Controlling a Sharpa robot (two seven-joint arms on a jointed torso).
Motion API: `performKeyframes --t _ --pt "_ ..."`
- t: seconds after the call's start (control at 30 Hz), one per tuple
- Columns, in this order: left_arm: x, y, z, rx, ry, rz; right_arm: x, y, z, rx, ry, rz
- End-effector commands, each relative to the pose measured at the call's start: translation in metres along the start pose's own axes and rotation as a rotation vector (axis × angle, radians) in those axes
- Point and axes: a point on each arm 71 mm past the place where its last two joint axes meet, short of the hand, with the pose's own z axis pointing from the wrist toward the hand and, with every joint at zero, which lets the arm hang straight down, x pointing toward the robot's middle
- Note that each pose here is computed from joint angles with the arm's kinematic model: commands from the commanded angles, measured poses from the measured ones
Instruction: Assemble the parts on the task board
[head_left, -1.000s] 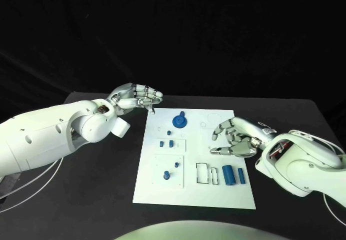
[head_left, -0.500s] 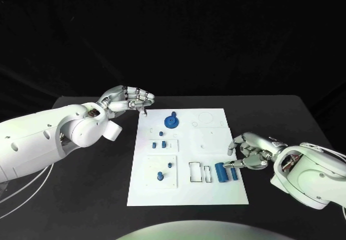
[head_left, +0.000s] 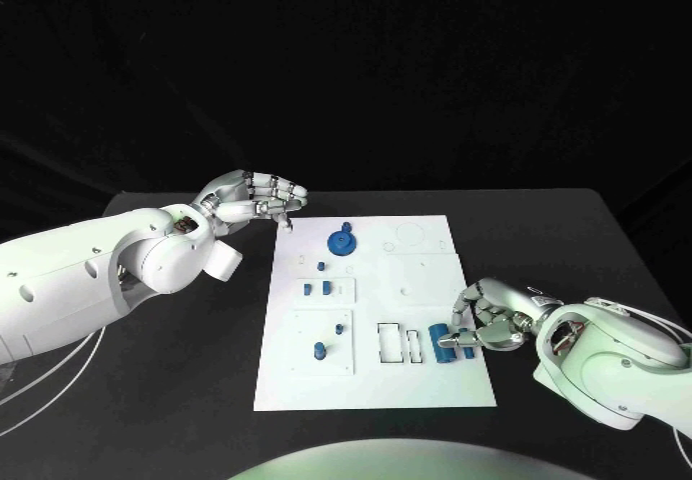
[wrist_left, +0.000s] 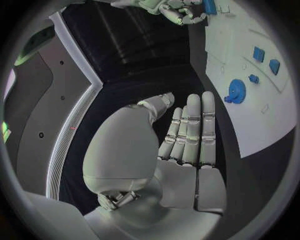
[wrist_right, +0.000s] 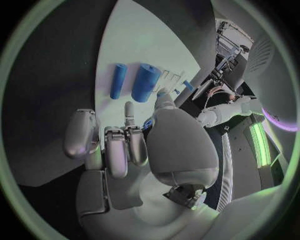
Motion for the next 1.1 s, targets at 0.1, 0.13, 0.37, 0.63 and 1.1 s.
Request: performKeyframes --t 0.1,0.13,0.37,0.63,1.1 --pt "0.0017 -0.0010 -0.0001 0.007 0.017 -0.004 0.010 -0.001 0.002 0.028 0.028 -0.001" --pt "0.0017 -0.0010 -0.0001 0.007 0.017 -0.004 0.013 0.000 0.002 0.026 0.033 0.000" --pt "0.0013 -0.0009 -0.0006 0.006 0.016 -0.003 0.021 0.005 0.006 0.015 0.046 -0.008" --pt "0.0005 -0.0010 -0.0015 0.006 0.014 -0.003 0.024 0.001 0.010 0.037 0.057 -0.032" --pt "0.0000 -0.0011 -0.0022 0.006 0.012 -0.003 0.023 0.007 0.013 0.022 -0.006 0.008"
